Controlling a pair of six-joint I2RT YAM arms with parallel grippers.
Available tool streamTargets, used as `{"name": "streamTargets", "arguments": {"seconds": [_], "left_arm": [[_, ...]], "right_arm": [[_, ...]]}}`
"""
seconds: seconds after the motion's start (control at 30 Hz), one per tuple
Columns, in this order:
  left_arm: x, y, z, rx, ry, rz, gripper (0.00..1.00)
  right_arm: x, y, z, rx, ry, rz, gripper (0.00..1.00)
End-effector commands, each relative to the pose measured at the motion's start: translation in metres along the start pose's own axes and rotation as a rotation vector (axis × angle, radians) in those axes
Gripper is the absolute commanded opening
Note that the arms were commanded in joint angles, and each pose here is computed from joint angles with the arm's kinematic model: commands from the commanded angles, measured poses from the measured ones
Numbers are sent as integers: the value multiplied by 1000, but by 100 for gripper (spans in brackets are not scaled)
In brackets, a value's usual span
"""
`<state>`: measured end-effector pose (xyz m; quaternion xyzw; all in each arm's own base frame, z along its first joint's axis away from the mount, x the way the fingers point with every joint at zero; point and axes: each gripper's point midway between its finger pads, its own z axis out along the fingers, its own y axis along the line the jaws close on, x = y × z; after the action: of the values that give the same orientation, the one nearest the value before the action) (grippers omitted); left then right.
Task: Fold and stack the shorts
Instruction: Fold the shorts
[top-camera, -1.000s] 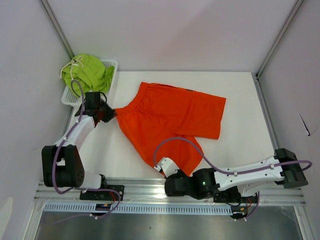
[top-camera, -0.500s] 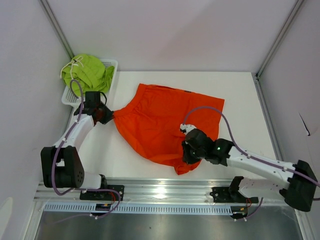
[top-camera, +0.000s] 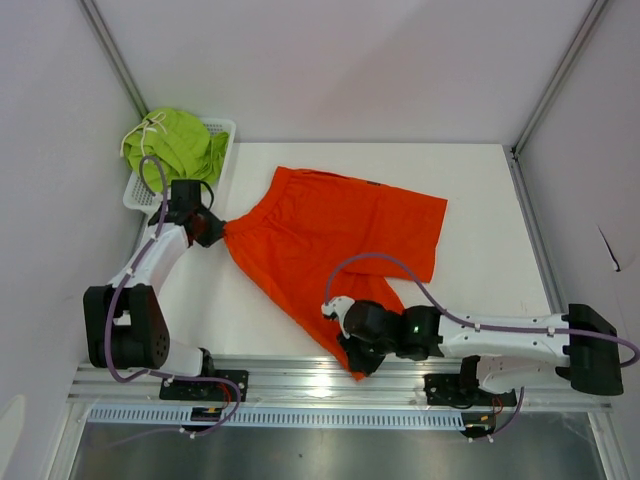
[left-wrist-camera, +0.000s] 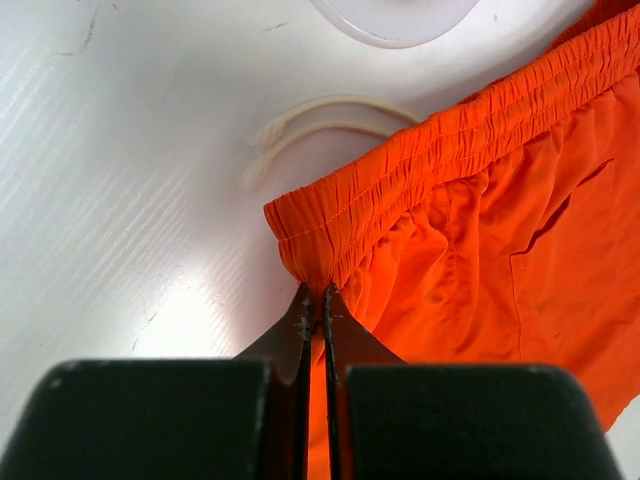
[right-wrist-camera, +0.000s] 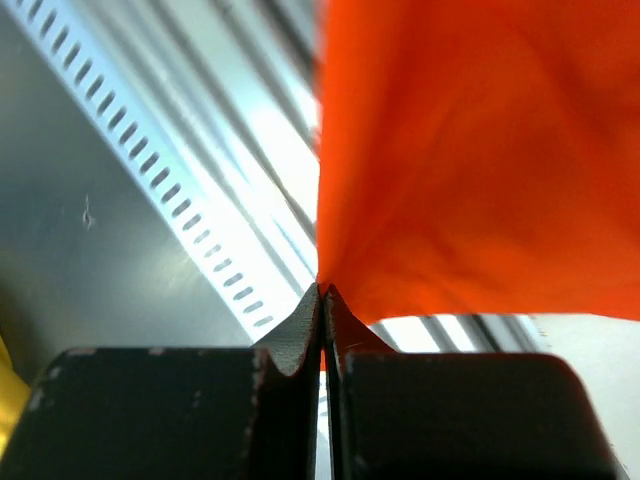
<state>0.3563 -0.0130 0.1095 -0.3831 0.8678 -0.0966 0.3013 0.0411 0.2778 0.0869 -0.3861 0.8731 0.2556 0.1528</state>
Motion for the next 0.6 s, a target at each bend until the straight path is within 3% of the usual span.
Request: {"name": "streamTargets", "arguments": {"seconds": [0.0,0.33,0.57], "left_arm": [[-25,-11,-16,25,-69,-5,0],[-20,-3,-10,0,-50,-12,0],[-10,3,-11,-1,-14,-19,0]], "right_arm": [[5,22,1,-58,3,-81,0],[6,13,26,1,30,-97,0],[9,36,11,-69,11,-151,0]]}}
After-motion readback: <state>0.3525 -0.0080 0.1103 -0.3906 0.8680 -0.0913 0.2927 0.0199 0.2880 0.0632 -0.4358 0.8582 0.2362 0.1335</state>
